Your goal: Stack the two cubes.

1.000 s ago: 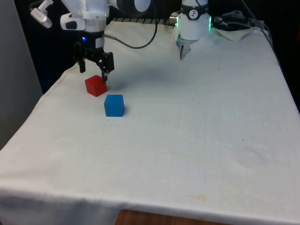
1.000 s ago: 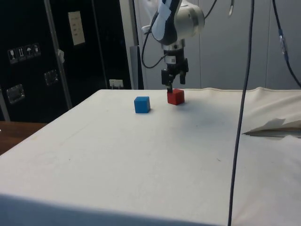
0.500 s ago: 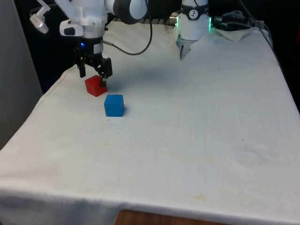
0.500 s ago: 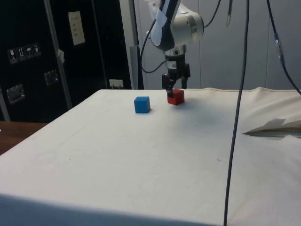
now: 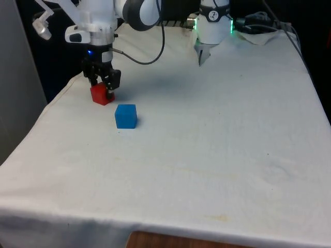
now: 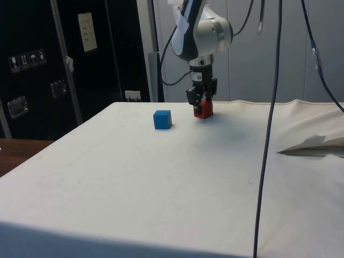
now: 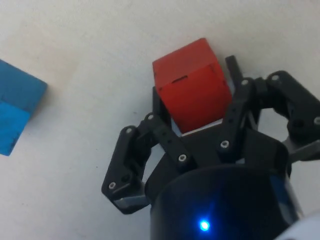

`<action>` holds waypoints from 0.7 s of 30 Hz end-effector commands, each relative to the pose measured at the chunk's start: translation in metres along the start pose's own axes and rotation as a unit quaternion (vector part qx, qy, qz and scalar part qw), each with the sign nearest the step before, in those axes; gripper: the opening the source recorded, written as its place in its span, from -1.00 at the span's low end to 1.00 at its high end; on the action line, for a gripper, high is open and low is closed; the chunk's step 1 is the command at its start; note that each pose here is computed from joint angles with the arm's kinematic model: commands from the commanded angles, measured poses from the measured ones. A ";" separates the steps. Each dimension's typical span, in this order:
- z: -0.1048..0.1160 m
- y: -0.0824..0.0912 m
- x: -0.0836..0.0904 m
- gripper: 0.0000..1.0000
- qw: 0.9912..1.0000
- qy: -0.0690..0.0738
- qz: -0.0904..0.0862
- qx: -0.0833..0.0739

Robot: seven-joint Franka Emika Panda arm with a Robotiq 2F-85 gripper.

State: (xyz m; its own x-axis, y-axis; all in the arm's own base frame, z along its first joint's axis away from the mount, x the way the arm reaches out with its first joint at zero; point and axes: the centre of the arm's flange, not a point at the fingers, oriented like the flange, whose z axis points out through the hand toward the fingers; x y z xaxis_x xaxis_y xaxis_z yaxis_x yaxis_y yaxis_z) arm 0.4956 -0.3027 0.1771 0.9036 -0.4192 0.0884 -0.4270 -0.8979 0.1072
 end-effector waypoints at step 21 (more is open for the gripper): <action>-0.031 0.001 0.011 -0.97 1.000 0.012 0.006 0.009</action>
State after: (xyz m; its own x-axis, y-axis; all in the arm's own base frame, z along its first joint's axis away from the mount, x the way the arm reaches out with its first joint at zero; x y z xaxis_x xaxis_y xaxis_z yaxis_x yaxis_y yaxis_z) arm 0.5043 -0.3041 0.2033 0.8976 -0.4245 0.1187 -0.4349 -0.8967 0.0821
